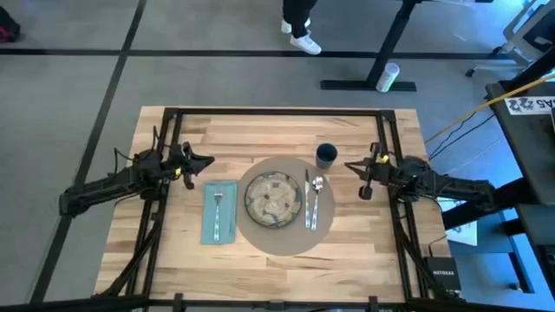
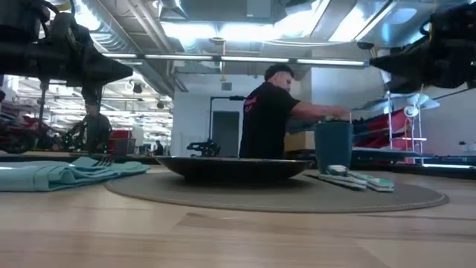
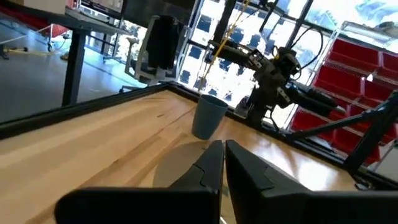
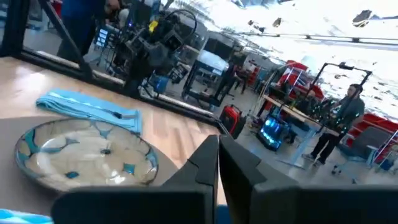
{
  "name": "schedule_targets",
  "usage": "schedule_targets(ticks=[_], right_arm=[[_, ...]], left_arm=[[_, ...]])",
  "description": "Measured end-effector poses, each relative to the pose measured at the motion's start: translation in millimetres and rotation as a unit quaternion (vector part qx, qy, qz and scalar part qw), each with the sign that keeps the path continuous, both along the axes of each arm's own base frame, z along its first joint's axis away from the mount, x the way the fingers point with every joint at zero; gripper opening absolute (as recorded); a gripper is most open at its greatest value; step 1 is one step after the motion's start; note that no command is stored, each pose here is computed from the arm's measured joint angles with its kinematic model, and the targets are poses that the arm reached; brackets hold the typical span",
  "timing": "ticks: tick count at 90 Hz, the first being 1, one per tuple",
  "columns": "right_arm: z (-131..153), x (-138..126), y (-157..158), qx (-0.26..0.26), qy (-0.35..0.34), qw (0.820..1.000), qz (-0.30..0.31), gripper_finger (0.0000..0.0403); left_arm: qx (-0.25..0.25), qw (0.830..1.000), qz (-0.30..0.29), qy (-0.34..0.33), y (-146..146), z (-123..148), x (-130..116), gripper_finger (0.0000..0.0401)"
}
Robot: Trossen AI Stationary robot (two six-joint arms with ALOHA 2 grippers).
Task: Set table place
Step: Return to Home Position
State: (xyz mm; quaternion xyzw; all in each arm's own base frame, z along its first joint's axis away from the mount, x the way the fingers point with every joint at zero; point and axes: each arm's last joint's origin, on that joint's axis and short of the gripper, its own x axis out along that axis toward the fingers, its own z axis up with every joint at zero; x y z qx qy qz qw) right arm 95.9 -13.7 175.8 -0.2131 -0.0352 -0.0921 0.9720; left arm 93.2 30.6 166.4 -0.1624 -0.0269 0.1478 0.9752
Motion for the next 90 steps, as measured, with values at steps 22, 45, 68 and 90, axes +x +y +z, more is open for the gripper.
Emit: schedule_targets(ticks=[22, 45, 68, 90], right_arm=[[-2.5, 0.3, 0.0, 0.002, 0.013, 1.0, 0.0, 0.0], [-6.7, 0.5, 0.0, 0.005, 0.034, 0.999, 0.0, 0.0], [-9.0, 0.6, 0.0, 0.007, 0.046, 0.999, 0.001, 0.0], [-8.9, 0.6, 0.0, 0.007, 0.046, 0.999, 0.001, 0.0]], left_arm=[[0.007, 1.0, 0.0, 0.002, 0.0, 0.0, 0.1, 0.0], [0.008, 1.0, 0.001, 0.003, 0.0, -0.2, 0.1, 0.0], [0.007, 1.0, 0.001, 0.003, 0.0, -0.2, 0.1, 0.0], [0.007, 1.0, 0.001, 0.004, 0.0, -0.2, 0.1, 0.0]])
